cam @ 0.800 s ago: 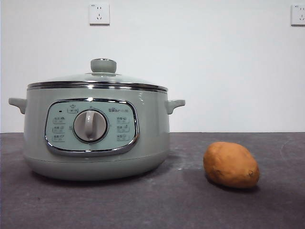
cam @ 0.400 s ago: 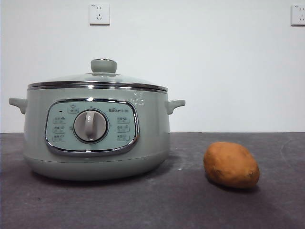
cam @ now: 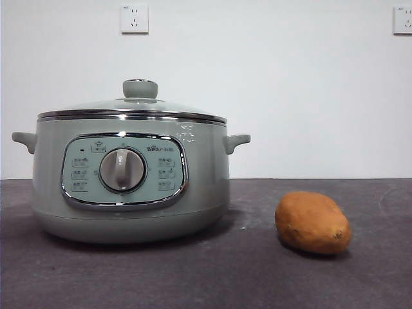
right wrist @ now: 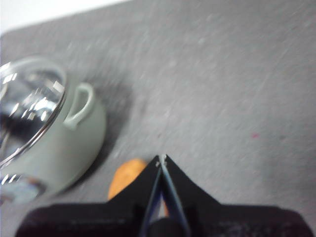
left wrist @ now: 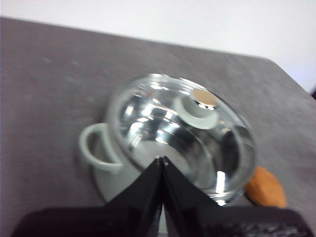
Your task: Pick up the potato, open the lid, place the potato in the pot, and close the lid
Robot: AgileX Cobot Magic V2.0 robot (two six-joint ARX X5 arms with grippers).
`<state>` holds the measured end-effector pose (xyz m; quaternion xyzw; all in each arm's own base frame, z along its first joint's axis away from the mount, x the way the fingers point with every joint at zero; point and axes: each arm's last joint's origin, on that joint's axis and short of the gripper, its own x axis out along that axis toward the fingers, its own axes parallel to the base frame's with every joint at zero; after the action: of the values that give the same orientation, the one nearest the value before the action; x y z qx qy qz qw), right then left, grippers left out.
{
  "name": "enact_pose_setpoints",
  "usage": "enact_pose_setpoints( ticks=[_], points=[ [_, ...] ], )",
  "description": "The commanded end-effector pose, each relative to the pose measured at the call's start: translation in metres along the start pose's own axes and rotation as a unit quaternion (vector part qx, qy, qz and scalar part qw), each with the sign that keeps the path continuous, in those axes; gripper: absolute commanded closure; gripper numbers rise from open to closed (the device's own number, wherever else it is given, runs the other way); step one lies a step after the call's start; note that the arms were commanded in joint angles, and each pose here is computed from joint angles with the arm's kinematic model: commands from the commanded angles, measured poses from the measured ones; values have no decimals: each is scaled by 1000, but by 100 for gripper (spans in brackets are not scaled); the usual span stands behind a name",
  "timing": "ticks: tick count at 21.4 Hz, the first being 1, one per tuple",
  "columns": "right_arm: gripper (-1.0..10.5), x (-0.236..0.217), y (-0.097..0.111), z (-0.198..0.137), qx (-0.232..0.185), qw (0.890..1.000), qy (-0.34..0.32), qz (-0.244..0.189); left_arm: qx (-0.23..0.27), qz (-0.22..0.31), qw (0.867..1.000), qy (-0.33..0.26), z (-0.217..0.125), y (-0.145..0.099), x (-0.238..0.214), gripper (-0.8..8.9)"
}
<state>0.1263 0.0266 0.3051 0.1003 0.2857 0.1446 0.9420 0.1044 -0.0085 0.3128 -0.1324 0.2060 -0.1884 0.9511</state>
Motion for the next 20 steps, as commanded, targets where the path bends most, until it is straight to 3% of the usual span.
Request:
enact_pose_setpoints(
  ticks=[1,3,6,7,12,16,20],
  points=[
    [944,5,3,7,-28,998,41,42,4,-39,999,25,10,0,9,813],
    [858,11,5,10,-31,994,67,81,-3,-64,997,41,15,2,16,786],
    [462,22,4,10,-22,991,93,98,-11,-68,996,54,17,5,24,439],
    [360,25,4,10,-19,990,100,98,-14,-68,996,57,17,6,25,407],
    [349,42,17,8,-12,983,138,116,-11,-75,996,47,22,4,24,408],
    [349,68,43,4,-43,980,183,61,-9,-77,996,44,24,3,23,408],
    [349,103,70,-5,-81,970,229,4,-9,-77,996,44,24,3,23,408]
  ],
)
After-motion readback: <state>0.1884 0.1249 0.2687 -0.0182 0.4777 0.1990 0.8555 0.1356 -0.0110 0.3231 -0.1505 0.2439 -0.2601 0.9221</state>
